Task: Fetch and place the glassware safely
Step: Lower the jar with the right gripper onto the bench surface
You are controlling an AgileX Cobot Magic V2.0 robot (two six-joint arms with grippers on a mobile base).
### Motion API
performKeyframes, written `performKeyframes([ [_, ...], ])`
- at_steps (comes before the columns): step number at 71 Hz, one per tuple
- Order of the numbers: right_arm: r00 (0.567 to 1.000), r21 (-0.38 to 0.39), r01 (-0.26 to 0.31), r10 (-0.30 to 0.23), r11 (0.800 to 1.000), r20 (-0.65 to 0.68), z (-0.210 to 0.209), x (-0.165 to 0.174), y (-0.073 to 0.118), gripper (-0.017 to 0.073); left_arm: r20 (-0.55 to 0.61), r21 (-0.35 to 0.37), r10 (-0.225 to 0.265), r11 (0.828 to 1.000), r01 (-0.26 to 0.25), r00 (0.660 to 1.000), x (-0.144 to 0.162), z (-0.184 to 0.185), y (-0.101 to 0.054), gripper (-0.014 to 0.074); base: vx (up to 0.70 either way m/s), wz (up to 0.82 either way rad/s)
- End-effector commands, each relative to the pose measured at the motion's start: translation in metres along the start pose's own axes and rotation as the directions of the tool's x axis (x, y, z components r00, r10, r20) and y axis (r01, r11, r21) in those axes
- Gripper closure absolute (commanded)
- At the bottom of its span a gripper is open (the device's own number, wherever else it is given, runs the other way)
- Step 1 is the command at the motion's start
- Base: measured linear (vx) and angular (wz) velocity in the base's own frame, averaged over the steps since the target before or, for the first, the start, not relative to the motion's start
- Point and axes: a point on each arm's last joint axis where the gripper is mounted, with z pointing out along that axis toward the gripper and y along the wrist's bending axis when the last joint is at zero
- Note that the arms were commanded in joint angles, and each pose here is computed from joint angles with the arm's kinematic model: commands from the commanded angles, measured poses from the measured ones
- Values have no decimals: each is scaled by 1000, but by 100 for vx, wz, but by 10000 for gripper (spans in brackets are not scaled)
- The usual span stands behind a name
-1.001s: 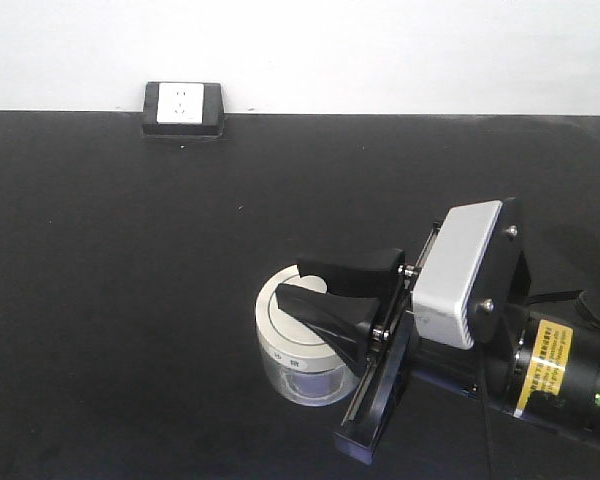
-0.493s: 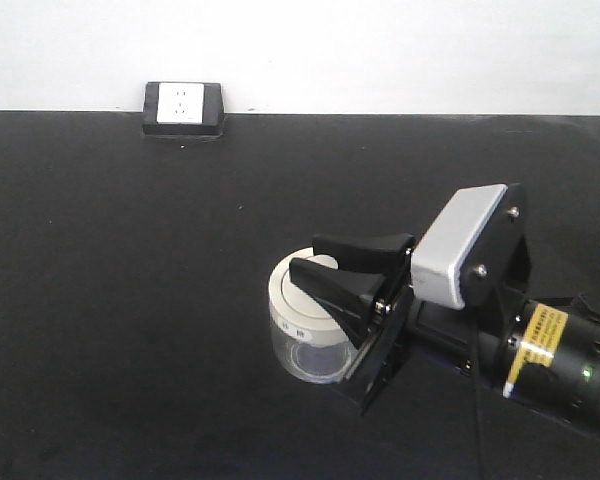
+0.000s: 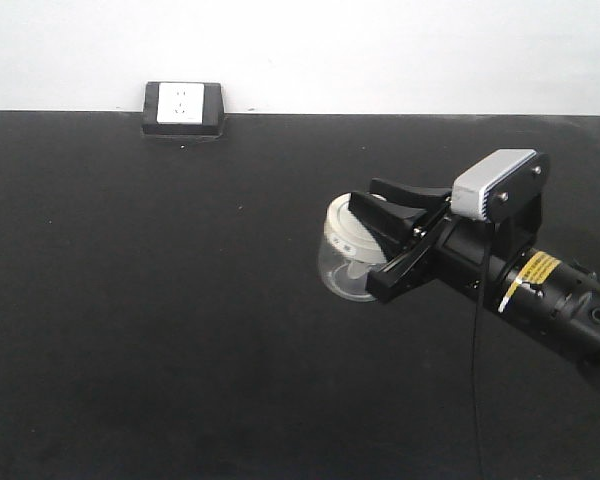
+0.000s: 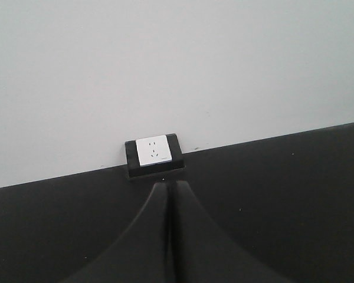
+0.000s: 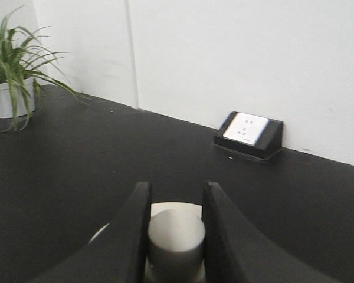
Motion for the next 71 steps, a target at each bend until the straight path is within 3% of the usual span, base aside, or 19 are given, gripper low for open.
performKeyframes([
  [1,991,-74,9,1,997,132,4,-16,-14,559,94,13,-16,1000,15,995,-15,1,-1,601,0,0],
  [17,990,-193,39,-11,981,141,30,-1,-50,559,94,13,-16,1000,15,995,-15,1,-1,601,0,0],
  [28,990,-234,39,-6,971,142,53,12,-64,559,94,13,-16,1000,15,995,-15,1,-1,601,0,0],
  [37,993,-278,65,-35,958,110,68,25,-71,559,94,13,-16,1000,15,995,-15,1,-1,601,0,0],
  [71,992,-277,122,-115,953,43,84,78,-85,559,94,13,-16,1000,15,995,-15,1,-1,601,0,0],
])
